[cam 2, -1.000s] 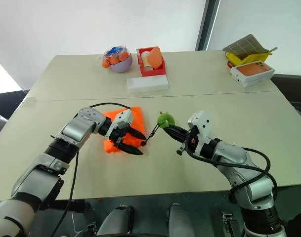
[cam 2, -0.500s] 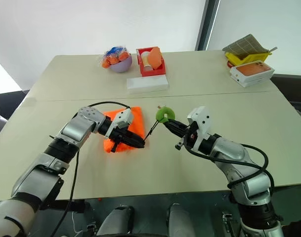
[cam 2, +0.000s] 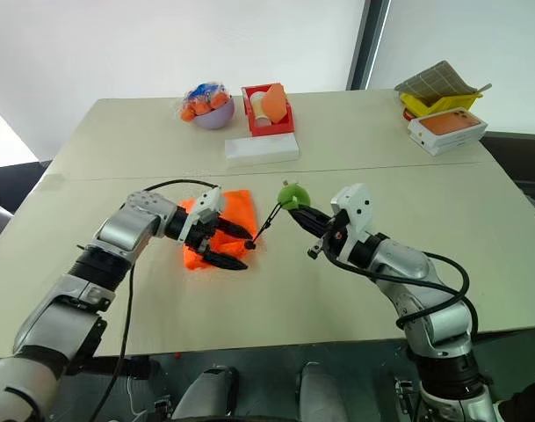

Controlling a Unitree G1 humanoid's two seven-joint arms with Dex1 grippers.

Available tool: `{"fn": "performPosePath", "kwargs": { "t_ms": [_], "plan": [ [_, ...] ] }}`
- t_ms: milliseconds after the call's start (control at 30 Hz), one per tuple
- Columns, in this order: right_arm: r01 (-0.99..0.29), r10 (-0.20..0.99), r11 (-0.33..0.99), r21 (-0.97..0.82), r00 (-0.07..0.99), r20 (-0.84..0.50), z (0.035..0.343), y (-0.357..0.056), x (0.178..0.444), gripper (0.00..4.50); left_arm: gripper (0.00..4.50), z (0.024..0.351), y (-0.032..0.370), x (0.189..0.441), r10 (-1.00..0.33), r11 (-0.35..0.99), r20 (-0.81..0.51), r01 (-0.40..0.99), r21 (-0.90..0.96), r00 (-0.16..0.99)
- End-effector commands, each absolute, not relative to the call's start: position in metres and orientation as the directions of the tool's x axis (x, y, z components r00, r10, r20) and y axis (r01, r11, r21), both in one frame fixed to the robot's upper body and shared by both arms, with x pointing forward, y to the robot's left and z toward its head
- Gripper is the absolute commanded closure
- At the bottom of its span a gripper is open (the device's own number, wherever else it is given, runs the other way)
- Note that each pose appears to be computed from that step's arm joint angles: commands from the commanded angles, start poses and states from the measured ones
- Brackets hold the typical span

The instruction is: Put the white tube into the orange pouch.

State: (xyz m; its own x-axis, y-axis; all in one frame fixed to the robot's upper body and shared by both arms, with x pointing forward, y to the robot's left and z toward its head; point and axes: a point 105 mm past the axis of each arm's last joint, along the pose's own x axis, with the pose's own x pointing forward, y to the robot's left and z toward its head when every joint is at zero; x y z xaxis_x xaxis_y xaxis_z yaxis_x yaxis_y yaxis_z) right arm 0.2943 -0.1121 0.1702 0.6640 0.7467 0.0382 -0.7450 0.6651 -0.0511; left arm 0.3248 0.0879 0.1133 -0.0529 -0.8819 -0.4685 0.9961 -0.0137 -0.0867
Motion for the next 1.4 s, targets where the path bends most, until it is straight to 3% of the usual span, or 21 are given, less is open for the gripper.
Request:
{"fn": "performPosePath", "kwargs": {
  "t_ms": [33, 200, 400, 633, 733, 867, 1000, 1400],
  "plan": [
    [-0.73, 0.735, 0.678, -0.089, 0.672, 0.09, 0.183, -0.114, 0.295, 4.5, 0.06, 0.123, 0.091, 0.322, -0.89, -0.027, -0.453, 0.999, -0.046, -0.046],
    [-0.725, 0.731, 0.683, -0.091, 0.677, 0.09, 0.183, -0.115, 0.295, 4.5, 0.06, 0.128, 0.091, 0.327, -0.908, 0.02, -0.419, 1.0, 0.0, 0.018],
    [-0.702, 0.707, 0.707, -0.083, 0.701, 0.095, 0.179, -0.111, 0.297, 4.5, 0.06, 0.148, 0.08, 0.331, -0.924, 0.158, -0.298, 0.95, 0.269, 0.238],
    [-0.706, 0.704, 0.708, -0.027, 0.701, 0.113, 0.177, -0.11, 0.294, 4.5, 0.06, 0.141, 0.061, 0.292, -0.876, 0.312, -0.182, 0.813, 0.491, 0.447],
    [-0.702, 0.694, 0.712, 0.031, 0.709, 0.125, 0.177, -0.113, 0.296, 4.5, 0.06, 0.139, 0.055, 0.287, -0.838, 0.384, -0.132, 0.745, 0.546, 0.529],
    [-0.641, 0.624, 0.752, 0.154, 0.768, 0.145, 0.176, -0.131, 0.305, 4.5, 0.06, 0.14, 0.059, 0.299, -0.734, 0.496, -0.07, 0.604, 0.624, 0.675],
    [-0.572, 0.564, 0.785, 0.238, 0.819, 0.109, 0.168, -0.147, 0.31, 4.5, 0.06, 0.134, 0.053, 0.297, -0.716, 0.491, -0.065, 0.568, 0.661, 0.695],
    [-0.615, 0.605, 0.729, 0.3, 0.784, 0.137, 0.176, -0.136, 0.3, 4.5, 0.06, 0.13, 0.039, 0.299, -0.698, 0.465, -0.007, 0.461, 0.755, 0.716]
  ]
}}
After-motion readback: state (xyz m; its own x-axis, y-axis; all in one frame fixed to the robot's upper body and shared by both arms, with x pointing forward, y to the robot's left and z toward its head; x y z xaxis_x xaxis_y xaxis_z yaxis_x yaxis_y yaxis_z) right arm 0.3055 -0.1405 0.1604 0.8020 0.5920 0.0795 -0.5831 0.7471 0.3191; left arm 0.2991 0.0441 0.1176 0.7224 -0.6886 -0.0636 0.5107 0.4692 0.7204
